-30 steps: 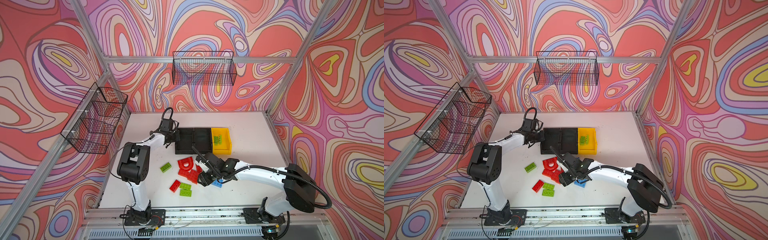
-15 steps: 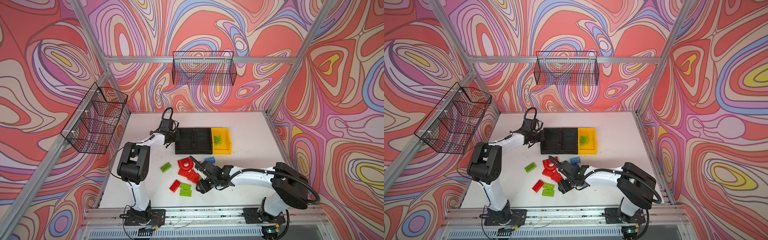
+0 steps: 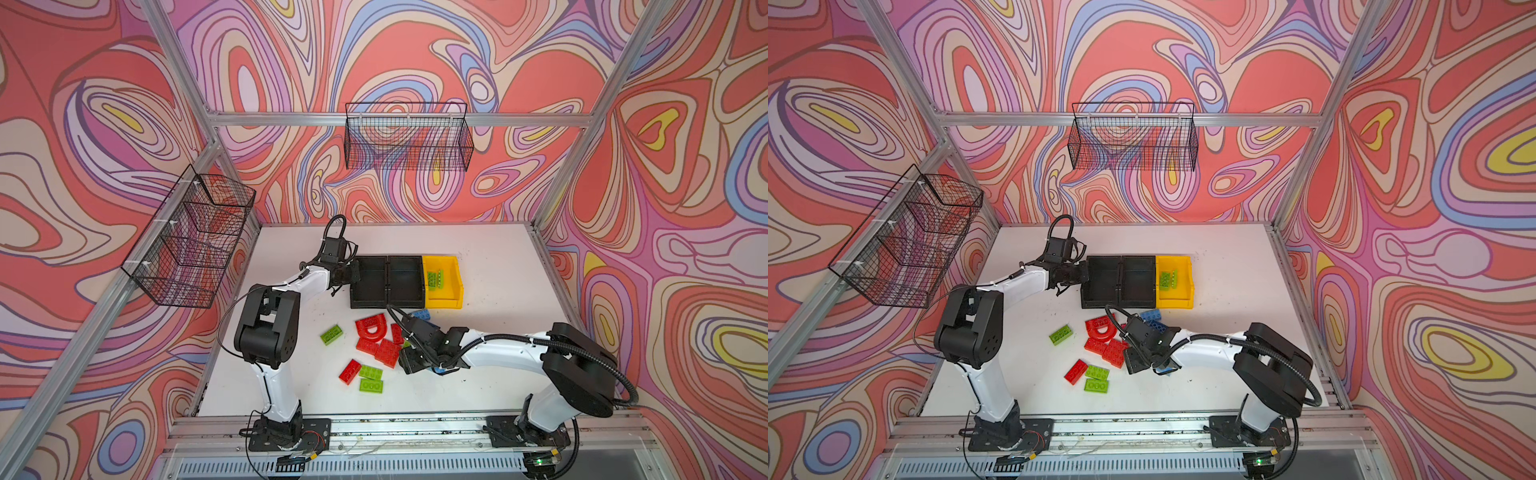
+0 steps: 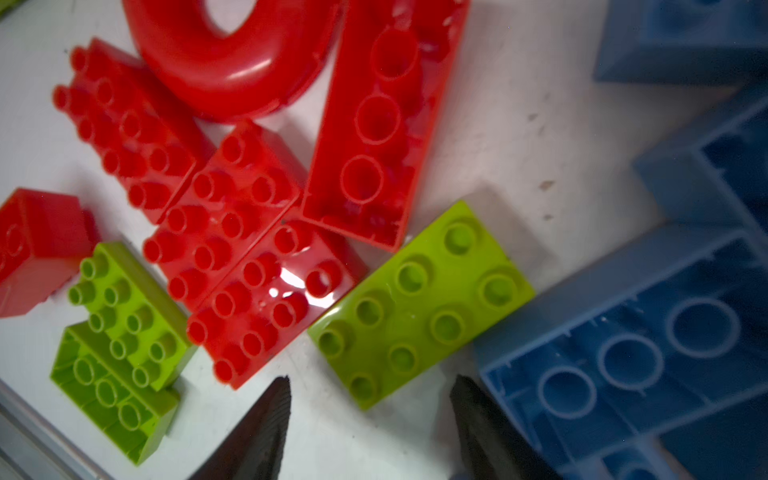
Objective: Sort the legos into containers by color
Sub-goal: 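Move the right gripper back down toward the lime-green bricks near the red ones, then close the right gripper on a lime-green brick and lift it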
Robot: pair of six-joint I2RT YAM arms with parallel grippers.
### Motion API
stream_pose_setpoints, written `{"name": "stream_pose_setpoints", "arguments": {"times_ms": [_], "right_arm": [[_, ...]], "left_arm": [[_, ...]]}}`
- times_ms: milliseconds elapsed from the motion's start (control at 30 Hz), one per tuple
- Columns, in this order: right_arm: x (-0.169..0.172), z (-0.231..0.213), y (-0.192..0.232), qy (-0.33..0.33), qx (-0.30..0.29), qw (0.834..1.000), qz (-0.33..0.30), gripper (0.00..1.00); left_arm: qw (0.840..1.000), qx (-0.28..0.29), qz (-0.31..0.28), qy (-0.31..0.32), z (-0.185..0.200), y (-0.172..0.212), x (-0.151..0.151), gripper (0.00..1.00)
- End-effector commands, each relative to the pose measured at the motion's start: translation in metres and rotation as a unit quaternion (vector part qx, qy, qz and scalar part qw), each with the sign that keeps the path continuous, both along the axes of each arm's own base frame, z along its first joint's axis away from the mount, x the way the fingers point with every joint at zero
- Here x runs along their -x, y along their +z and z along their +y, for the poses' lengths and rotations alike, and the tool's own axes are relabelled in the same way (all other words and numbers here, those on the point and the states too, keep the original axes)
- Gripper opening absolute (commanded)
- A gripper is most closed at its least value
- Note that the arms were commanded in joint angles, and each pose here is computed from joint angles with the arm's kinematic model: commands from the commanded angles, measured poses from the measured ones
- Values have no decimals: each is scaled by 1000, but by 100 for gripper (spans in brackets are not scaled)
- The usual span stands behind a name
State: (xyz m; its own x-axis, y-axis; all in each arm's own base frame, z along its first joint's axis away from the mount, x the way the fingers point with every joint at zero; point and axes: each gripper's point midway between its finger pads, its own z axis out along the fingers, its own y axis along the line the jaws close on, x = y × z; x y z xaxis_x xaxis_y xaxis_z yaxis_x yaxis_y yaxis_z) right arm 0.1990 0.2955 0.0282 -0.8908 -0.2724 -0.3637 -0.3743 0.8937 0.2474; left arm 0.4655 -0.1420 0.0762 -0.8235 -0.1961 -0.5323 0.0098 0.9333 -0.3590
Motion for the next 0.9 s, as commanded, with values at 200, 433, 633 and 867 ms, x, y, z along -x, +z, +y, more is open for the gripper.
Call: {"name": "stream_pose_setpoints", "arguments": {"times_ms": [200,433,633,867], "right_arm": [[-23,12,4,-51,-5,999,-12,68],[-23,-1,-7,-63,34,997,-8,67],[-23,-14,-11,-78,65,995,-8,60],[-30,-12,-5,-83,67,994,-20,44]], "left_arm": [[1000,-2,11,0,0,1,3,4],[1000,-4,12,0,1,-1,3,4],[1000,-3,14,0,1,-3,3,4],[1000,-1,14,0,0,-3,3,4]]}}
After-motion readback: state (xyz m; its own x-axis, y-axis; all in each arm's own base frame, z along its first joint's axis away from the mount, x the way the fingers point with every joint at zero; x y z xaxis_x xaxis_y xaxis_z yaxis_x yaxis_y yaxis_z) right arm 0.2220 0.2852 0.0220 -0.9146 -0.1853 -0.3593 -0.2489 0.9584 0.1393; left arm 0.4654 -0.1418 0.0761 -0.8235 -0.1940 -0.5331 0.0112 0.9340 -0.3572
